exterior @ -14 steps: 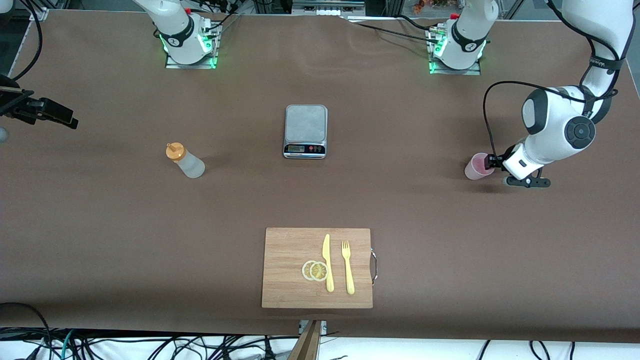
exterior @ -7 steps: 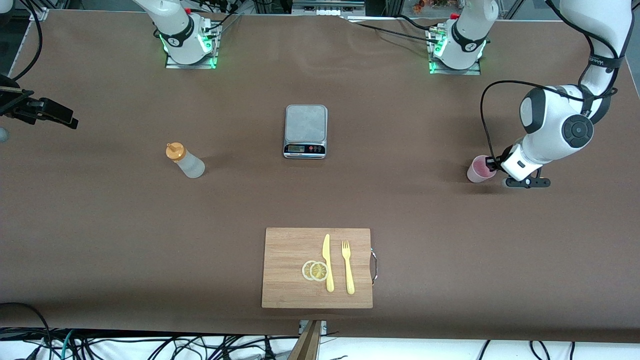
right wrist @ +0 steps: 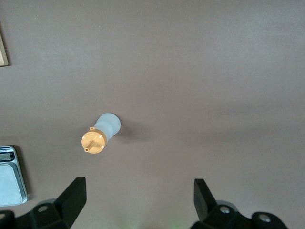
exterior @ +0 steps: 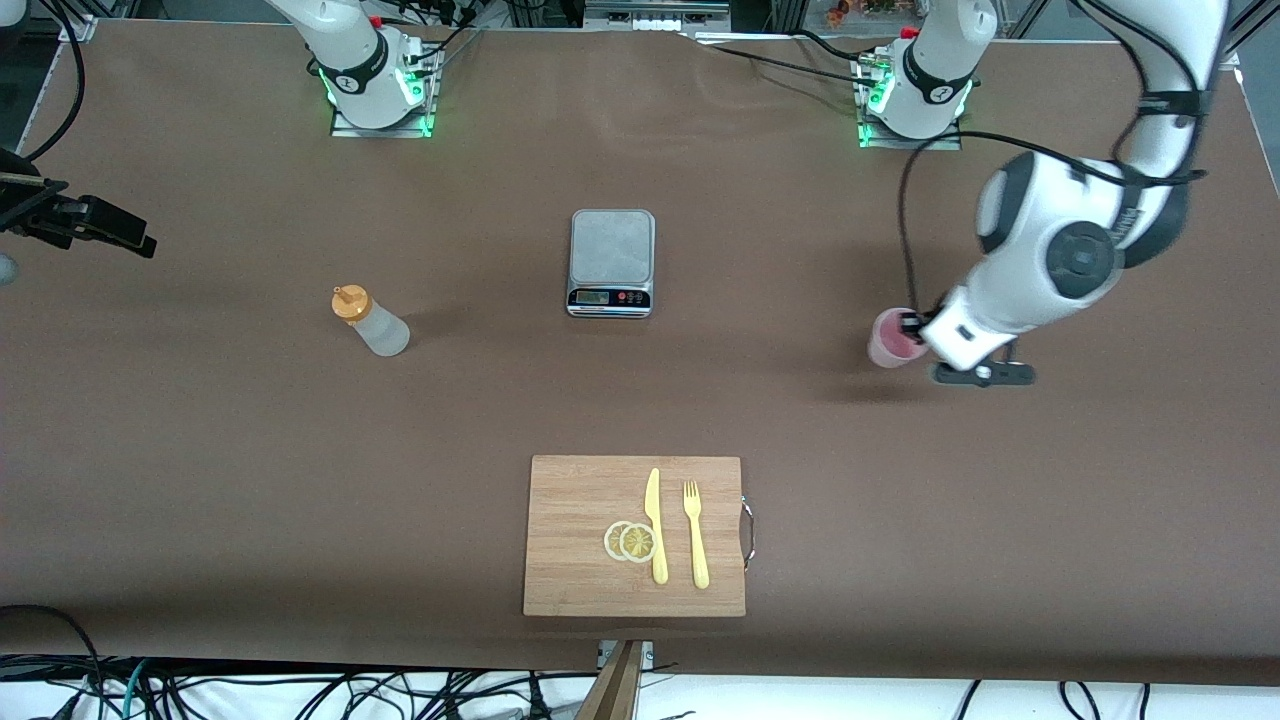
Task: Add sauce to pink cup with both arms
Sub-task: 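Lift the pink cup with the left gripper and carry it onto the scale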
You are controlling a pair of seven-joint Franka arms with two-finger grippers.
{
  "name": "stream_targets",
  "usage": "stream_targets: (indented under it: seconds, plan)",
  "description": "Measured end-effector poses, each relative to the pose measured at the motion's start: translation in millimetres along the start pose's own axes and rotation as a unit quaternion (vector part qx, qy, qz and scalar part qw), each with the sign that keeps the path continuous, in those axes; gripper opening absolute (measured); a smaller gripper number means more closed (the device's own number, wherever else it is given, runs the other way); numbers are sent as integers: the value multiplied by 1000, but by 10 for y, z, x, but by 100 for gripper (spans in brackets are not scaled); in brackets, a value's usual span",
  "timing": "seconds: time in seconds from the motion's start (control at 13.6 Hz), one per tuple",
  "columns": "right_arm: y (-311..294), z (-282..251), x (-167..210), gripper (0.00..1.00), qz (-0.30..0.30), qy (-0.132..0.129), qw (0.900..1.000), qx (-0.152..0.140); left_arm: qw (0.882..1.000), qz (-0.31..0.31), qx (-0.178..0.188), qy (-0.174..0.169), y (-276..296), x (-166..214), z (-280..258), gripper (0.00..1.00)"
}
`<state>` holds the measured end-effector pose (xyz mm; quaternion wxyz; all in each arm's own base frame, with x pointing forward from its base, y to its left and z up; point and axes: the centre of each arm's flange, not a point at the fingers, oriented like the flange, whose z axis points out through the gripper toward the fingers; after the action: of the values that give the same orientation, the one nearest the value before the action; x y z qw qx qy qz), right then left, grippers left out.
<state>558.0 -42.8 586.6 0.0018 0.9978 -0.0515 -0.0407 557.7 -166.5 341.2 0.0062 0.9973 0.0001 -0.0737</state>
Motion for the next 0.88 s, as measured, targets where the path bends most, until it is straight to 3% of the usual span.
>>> stream_targets:
  seconds: [0.44,0.88]
  plan:
    - [-8,0,0,100,-1,0,1000,0,999,28,-19,-4,2014,-829,13,4]
    - [-17,1,-1,100,-2,0,1000,0,998,55,-31,4,3089,-1435,514,4]
